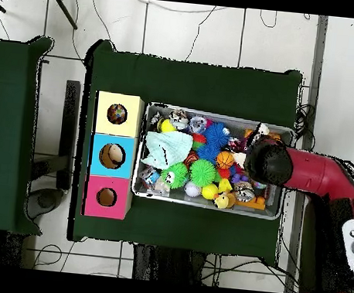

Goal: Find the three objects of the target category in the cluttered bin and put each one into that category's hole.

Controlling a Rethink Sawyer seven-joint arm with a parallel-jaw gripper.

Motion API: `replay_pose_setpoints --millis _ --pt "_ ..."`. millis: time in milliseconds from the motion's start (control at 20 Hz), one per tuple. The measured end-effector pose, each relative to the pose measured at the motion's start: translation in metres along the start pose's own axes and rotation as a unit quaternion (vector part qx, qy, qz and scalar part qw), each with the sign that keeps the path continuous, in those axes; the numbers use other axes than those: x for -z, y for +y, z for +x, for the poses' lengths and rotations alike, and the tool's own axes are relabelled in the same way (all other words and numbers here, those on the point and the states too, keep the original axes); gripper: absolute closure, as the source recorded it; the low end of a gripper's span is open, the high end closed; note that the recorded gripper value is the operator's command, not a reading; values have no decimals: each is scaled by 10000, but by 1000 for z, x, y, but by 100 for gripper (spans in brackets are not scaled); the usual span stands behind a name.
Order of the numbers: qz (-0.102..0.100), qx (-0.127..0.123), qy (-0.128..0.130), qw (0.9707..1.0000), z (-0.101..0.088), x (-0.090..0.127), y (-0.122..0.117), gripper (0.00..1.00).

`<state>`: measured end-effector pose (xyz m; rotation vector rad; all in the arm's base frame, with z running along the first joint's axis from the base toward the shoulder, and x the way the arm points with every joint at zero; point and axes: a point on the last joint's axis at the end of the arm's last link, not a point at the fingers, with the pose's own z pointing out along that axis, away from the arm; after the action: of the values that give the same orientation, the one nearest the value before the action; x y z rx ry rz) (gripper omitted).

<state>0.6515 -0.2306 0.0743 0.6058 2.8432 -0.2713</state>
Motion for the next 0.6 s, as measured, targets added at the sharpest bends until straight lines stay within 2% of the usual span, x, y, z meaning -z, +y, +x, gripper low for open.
replay_pose_setpoints --millis 50,250,450,600 --pt "120 -68 228 9996 -11 26 3 100" --pt "256 -14 435 9987 -23 68 25 100" --pt "305 275 245 9989 -31 98 64 100" --pt "265 571 50 9980 -30 115 107 100"
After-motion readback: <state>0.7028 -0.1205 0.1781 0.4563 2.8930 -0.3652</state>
